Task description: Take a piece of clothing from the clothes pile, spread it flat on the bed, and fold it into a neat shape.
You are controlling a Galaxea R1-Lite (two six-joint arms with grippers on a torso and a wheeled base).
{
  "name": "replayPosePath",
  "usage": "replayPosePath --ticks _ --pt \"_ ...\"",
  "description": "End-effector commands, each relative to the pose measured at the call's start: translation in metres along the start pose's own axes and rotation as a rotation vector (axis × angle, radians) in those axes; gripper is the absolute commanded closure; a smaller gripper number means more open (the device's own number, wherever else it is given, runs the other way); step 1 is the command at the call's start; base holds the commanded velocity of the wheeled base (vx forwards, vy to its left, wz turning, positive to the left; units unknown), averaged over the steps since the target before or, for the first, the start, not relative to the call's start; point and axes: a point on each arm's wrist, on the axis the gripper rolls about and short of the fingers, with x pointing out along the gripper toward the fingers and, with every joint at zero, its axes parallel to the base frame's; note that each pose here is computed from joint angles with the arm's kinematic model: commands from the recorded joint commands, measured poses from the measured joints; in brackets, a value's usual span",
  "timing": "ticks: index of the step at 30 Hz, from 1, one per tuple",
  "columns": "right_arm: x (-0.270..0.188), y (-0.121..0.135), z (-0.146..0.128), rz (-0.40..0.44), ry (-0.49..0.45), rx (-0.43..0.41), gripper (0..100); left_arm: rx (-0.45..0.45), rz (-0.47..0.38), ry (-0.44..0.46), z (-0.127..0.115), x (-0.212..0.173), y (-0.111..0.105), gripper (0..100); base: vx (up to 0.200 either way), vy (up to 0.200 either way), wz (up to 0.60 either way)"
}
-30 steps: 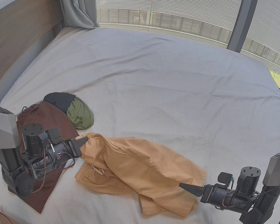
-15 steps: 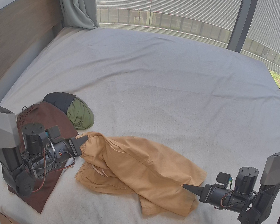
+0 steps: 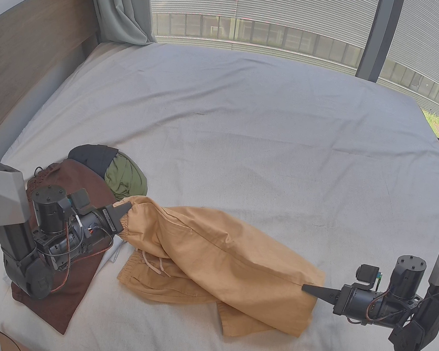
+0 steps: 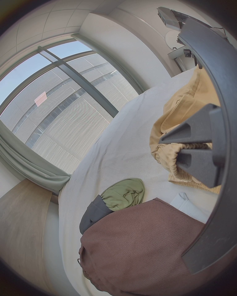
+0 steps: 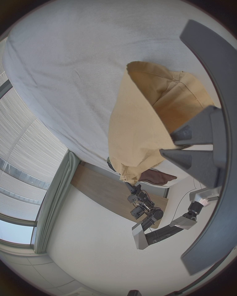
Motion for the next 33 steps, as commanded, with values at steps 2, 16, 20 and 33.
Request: replayPosePath --ticks 2,16,20,33 --pt "0.001 0.002 0.003 0.006 -0.011 -0.007 100 0.001 0.002 0.003 -0.002 0.001 0.001 100 0.0 0.0 0.0" --pt "0.023 -0.007 -0.005 0.021 0.042 0.001 0 0.002 0.0 0.001 -0.001 0.001 -0.001 100 0.0 0.0 0.0" --pt "0.031 -0.01 -0.009 0.026 0.061 0.004 0 0.002 0.0 0.001 -0.001 0.001 -0.001 100 0.0 0.0 0.0" --pt "0.051 -0.014 -0.01 0.046 0.074 -0.009 0 0.002 -0.002 0.001 -0.001 0.001 -0.002 100 0.0 0.0 0.0"
